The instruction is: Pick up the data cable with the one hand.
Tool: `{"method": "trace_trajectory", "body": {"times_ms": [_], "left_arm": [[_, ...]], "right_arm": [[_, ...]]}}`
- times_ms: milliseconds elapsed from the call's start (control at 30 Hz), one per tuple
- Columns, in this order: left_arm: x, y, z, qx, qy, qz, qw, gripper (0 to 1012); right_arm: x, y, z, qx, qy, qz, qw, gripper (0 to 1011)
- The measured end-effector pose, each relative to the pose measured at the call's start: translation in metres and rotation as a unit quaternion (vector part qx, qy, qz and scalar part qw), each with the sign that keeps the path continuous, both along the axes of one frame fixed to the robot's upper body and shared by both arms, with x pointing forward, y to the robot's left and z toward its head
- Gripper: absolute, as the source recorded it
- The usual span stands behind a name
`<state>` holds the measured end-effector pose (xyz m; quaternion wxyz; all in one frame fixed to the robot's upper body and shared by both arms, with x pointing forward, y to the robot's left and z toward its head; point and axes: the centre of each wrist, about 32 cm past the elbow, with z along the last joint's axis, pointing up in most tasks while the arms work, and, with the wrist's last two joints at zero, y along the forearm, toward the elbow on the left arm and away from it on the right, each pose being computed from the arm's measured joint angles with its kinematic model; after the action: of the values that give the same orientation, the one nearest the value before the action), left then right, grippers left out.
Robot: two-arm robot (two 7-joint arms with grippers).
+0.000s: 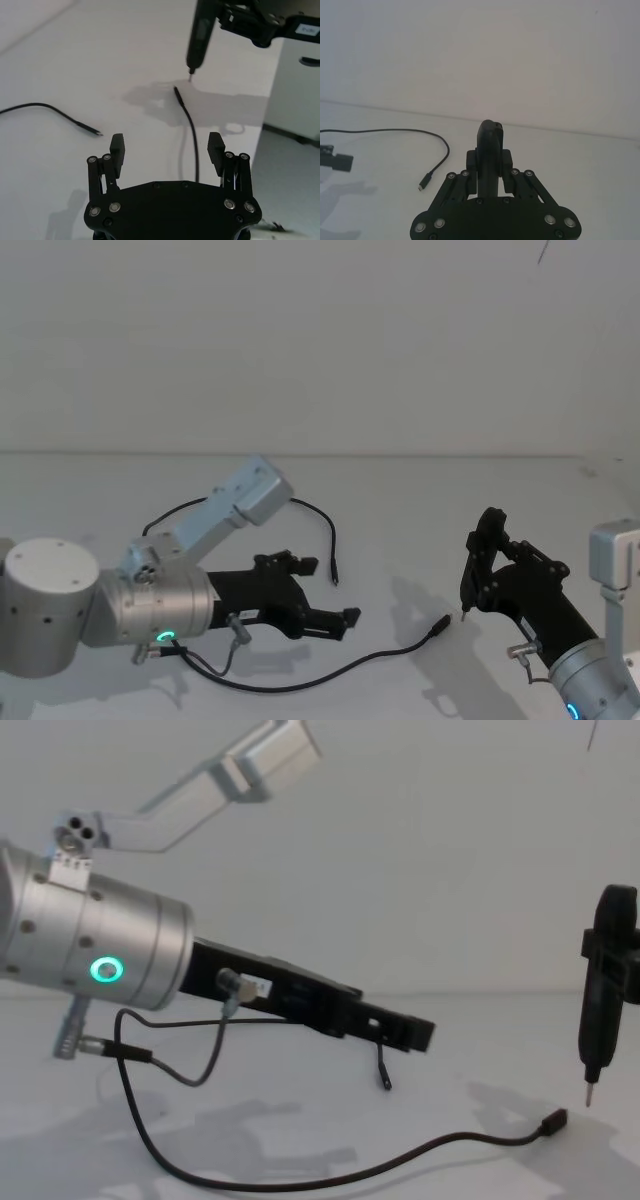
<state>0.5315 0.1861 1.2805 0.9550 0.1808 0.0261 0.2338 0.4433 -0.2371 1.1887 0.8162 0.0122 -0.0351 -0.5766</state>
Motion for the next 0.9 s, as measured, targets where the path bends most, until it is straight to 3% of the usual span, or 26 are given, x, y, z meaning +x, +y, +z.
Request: {"method": "trace_trajectory", "body": {"times_ms": [167,433,667,900], "left_arm": [[0.0055,-0.0098,0.0023,0.02,0.013,-0.021,0.9995,1001],[0.0116,-0.0212,0.0016,0.048,0.014,-0.04,0.9979,1001],[0.0154,-0.0291,-0.0015,0.065,0.004,-0.051,0.9965,1001],[0.0188,-0.0369,-0.0051,0.074,0.0,-0.062,0.9953,1001]], "right_arm": [[0.0,0.0,0.0,0.0,0.0,0.0,1.0,279],[0.0,0.0,0.0,0.0,0.0,0.0,1.0,279],[0.0,0.0,0.0,0.0,0.0,0.0,1.0,279],[0.0,0.0,0.0,0.0,0.0,0.0,1.0,279]]}}
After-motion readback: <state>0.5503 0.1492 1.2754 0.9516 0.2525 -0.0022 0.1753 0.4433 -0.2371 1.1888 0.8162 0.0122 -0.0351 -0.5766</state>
